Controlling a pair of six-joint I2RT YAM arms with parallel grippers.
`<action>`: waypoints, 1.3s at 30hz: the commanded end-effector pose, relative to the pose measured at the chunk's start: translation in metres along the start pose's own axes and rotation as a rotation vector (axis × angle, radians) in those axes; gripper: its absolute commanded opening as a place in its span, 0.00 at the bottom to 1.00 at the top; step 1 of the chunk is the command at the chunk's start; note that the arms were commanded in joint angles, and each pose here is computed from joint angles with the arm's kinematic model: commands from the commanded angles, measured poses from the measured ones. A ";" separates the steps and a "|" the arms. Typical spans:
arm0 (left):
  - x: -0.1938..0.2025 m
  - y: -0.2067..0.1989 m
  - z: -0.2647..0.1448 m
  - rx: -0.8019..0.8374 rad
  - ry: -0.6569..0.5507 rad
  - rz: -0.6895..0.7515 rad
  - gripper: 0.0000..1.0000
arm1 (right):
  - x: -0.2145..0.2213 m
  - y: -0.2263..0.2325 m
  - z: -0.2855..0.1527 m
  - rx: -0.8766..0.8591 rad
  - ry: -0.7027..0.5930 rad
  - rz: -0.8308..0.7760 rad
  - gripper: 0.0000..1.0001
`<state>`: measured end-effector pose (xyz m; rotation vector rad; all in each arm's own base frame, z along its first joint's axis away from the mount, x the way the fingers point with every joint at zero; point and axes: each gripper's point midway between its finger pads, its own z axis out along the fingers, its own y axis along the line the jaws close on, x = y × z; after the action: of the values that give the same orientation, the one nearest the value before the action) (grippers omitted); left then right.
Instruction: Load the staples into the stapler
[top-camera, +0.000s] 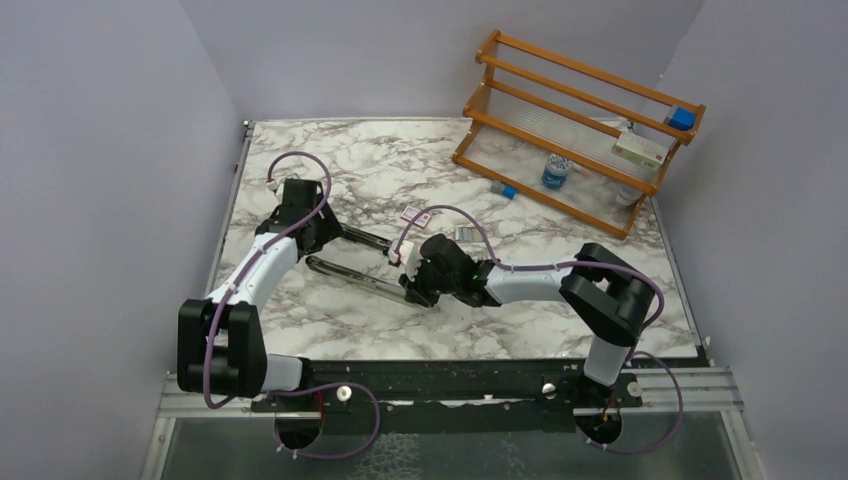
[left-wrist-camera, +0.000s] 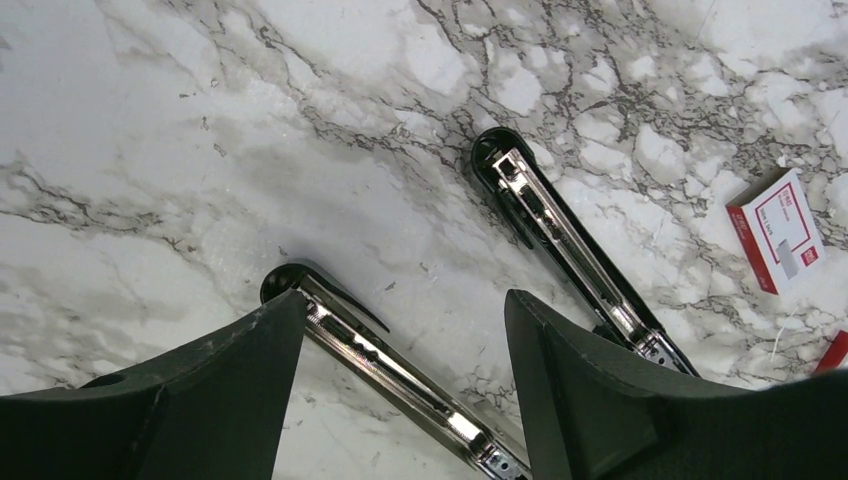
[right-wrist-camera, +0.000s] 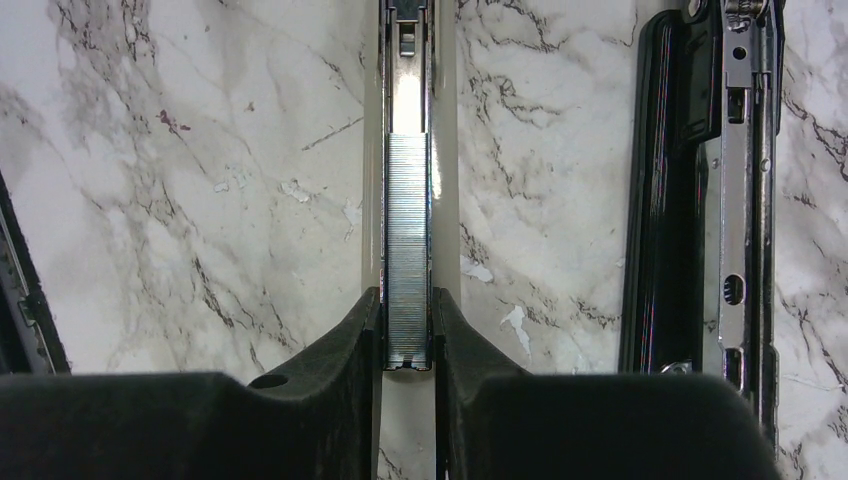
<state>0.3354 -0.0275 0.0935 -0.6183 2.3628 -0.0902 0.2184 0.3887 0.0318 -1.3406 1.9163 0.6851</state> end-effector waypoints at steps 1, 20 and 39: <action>0.006 0.022 0.000 -0.105 0.030 -0.035 0.80 | 0.008 -0.013 0.006 0.074 0.028 0.020 0.07; 0.021 0.048 0.034 -0.233 0.083 -0.321 0.87 | 0.004 -0.011 0.009 0.078 0.002 0.068 0.01; 0.023 0.040 0.051 -0.185 0.091 -0.370 0.66 | 0.003 -0.013 0.007 0.084 0.003 0.053 0.01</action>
<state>0.3411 -0.0024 0.0296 -1.1425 2.3340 -0.0751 0.2319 0.3926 0.0331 -1.2187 1.9535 0.6551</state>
